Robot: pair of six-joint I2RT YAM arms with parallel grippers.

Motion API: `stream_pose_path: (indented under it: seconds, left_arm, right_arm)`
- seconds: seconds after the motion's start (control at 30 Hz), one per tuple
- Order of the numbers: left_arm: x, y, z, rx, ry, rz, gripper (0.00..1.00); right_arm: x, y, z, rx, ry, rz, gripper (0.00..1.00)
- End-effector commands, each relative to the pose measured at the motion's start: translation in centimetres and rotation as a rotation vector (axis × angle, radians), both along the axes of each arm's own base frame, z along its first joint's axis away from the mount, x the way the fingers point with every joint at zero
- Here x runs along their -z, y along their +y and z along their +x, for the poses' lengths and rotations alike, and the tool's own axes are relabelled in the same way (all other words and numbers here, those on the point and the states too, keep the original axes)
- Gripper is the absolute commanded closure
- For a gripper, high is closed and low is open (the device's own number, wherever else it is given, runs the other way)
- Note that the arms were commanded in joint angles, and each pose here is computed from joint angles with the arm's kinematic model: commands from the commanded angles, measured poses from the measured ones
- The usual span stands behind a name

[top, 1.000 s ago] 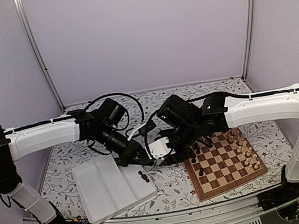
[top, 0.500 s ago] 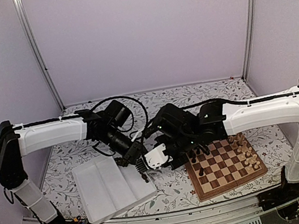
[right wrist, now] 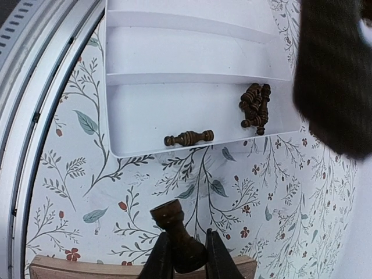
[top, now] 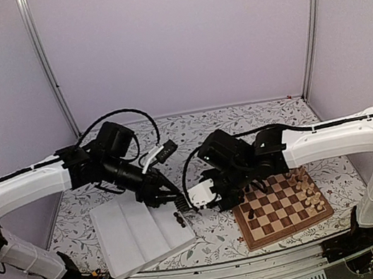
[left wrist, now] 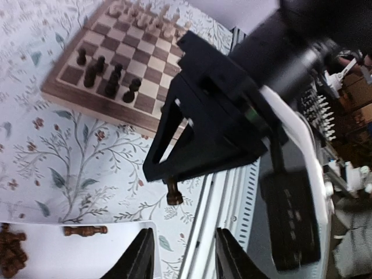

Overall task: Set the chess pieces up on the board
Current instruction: Place the chess piece on the chessboard.

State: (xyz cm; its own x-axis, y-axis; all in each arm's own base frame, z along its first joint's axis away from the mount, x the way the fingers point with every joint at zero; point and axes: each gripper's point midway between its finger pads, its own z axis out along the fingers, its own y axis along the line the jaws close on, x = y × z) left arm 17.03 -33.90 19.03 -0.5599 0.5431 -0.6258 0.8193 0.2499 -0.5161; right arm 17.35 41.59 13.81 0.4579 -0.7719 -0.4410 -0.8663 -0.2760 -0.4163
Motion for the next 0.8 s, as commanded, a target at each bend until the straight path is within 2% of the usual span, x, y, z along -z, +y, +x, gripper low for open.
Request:
stream_pose_path:
  seconds: [0.0,0.17,0.27,0.43,0.77]
  left_arm:
    - [-4.4,0.1,1.8,-0.130,-0.343,-0.183,0.60]
    - [-7.7,-0.9,1.0,-0.209,-0.742,-0.330,0.58]
    - [-9.1,-1.6,0.5,-0.226,-0.882,-0.393,0.57]
    - [-10.0,-3.3,0.8,-0.215,-0.926,-0.461,0.55]
    - [-9.2,-5.8,1.5,-0.178,-0.895,-0.453,0.55]
  right_arm:
    - [-4.9,-0.6,0.2,0.051,0.195,0.194,0.96]
    - [-8.0,-1.9,1.8,0.094,0.413,0.319,0.96]
    - [-9.9,-2.6,2.2,0.095,0.543,0.388,0.96]
    - [-11.4,-3.2,2.0,0.066,0.660,0.440,0.95]
    - [-11.7,-3.3,1.3,0.036,0.683,0.444,0.95]
